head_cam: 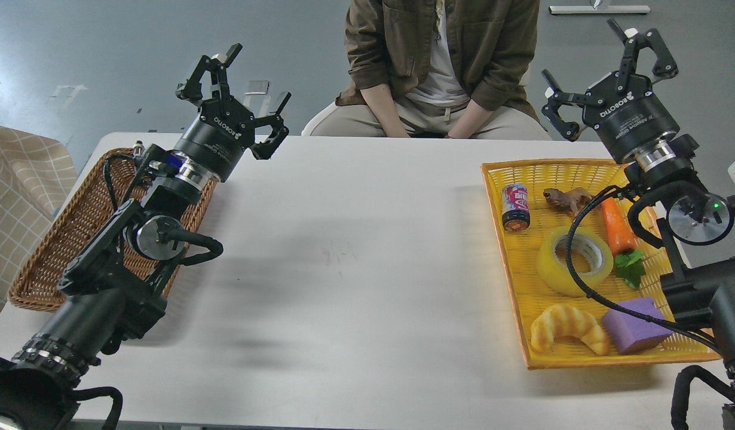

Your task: Place and transfer tape with both arms

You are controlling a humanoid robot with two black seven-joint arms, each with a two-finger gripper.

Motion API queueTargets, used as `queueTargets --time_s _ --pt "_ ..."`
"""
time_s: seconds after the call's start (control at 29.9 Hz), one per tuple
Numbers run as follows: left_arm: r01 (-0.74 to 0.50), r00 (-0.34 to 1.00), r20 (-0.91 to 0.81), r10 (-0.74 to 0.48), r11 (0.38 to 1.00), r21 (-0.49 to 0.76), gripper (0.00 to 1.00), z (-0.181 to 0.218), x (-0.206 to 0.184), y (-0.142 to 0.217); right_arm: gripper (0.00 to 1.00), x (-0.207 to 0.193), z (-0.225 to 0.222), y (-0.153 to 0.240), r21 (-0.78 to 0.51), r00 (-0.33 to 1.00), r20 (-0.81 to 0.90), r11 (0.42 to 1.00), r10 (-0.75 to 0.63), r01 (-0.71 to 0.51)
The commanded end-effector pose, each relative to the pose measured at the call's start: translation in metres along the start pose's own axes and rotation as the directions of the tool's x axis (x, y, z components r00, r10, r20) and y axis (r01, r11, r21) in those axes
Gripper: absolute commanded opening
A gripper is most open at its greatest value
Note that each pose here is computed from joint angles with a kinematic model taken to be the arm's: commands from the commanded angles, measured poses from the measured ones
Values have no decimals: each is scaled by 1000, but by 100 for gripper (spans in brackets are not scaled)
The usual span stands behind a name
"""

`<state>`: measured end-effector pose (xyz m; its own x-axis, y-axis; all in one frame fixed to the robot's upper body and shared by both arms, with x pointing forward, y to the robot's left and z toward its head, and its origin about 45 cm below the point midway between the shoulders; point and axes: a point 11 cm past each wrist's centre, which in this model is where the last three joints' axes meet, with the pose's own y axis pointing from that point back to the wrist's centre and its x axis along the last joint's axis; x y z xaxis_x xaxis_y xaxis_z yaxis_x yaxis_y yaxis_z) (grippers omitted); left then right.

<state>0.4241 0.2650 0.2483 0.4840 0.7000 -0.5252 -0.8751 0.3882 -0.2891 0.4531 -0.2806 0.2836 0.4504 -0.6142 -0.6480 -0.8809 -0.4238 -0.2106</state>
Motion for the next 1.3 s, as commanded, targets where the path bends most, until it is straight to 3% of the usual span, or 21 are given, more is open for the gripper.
queueTargets --time_s 0.0,1.27 --pt "1 1000 5 -1 1000 2 98 0 0 0 100 0 0 0 1 1000 0 1000 -2 2" --pt "2 999 49 -3 1000 4 98 16 5 -1 100 -4 -3 -4 6 1000 -2 1000 -12 12"
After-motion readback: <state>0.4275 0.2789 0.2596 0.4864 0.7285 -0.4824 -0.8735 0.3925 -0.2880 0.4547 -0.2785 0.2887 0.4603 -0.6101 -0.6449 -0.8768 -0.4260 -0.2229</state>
